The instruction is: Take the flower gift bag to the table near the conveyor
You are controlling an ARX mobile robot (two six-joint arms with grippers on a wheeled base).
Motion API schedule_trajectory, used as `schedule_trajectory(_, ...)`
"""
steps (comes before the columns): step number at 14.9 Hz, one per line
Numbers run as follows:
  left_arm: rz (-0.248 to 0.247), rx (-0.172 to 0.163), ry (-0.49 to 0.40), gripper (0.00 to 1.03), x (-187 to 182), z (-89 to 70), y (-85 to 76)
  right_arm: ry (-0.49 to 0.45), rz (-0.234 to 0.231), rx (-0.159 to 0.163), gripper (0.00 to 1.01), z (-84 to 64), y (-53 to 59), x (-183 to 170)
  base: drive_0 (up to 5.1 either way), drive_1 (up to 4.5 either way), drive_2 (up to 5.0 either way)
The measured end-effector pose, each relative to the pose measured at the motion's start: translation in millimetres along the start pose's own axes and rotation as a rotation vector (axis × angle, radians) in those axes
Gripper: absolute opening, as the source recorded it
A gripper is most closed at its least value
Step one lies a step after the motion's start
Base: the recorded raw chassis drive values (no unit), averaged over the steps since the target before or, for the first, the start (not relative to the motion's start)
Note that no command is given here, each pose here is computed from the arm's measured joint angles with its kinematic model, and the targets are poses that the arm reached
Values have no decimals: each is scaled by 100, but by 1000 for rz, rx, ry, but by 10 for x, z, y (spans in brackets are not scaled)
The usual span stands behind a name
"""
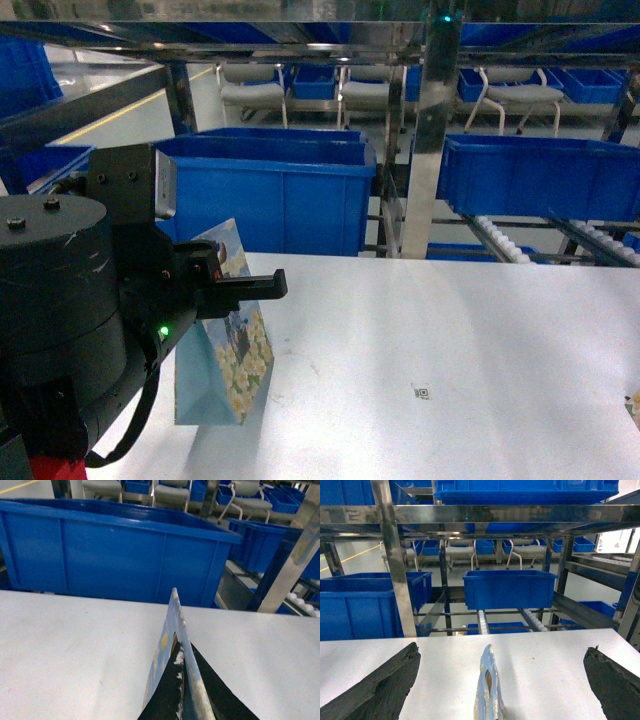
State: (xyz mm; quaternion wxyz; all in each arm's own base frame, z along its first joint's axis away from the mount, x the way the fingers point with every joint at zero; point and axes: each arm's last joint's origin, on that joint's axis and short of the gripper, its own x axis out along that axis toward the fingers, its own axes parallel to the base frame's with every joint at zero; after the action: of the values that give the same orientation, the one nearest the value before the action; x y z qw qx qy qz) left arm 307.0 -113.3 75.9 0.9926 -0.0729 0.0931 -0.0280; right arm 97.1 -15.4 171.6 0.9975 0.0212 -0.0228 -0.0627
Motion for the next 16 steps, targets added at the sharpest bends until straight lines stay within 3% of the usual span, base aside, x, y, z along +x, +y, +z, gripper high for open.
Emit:
schedule_trajectory(2,12,-15,-6,2,69,-28,24,0,0,0,98,0,0,0,0,0,0)
schedule_trajectory(5,16,-6,28,2,15,-125,12,0,0,0,98,0,0,0,0,0,0)
schedule_trajectory(6,18,6,41,2,-46,-155,0,0,0,0,98,0,0,0,0,0,0)
schedule_trajectory(8,11,65,62,2,-168,-205,-76,0,0,0,98,0,0,0,0,0,0)
schedule_trajectory(9,1,82,70,6,-217,-209,-104,0,0,0,98,0,0,0,0,0,0)
schedule_trajectory(11,-18,116,83,31,-299,-220,-148,0,0,0,98,0,0,0,0,0,0)
schedule_trajectory(16,-46,128,50,84,-386,-96,-188,0,0,0,98,0,0,0,0,0,0)
